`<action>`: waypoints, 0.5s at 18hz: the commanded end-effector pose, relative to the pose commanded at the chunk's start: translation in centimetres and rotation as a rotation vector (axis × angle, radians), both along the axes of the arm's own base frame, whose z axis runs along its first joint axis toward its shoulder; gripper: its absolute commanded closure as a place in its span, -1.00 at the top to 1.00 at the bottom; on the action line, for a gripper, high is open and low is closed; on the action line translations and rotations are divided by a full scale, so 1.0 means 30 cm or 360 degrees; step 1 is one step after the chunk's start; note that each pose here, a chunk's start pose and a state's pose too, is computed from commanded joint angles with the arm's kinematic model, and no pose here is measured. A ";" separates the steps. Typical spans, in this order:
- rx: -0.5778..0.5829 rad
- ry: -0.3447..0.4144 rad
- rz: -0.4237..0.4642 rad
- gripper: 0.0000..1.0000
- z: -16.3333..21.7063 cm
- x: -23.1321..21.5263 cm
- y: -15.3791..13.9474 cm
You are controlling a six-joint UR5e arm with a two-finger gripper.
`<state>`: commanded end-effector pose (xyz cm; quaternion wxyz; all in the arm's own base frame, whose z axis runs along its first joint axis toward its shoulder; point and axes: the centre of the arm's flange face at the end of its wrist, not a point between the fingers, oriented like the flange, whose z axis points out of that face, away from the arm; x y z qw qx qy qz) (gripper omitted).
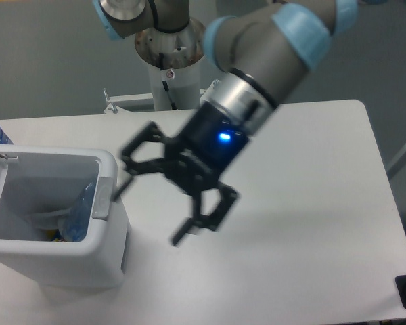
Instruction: Place the trash in the trash can
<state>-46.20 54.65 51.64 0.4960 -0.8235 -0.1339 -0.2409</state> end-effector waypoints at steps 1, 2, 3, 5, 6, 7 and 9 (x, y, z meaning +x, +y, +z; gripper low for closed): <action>-0.0009 -0.0006 0.0022 1.00 -0.033 -0.044 -0.022; -0.0016 -0.0010 0.0054 1.00 -0.061 -0.096 -0.057; -0.0028 -0.0027 0.0084 1.00 -0.099 -0.143 -0.088; -0.0050 -0.0048 0.0127 1.00 -0.164 -0.208 -0.138; -0.0080 -0.0022 0.0160 1.00 -0.203 -0.251 -0.180; -0.0125 0.0029 0.0185 1.00 -0.241 -0.282 -0.216; -0.0228 0.0137 0.0206 1.00 -0.303 -0.310 -0.254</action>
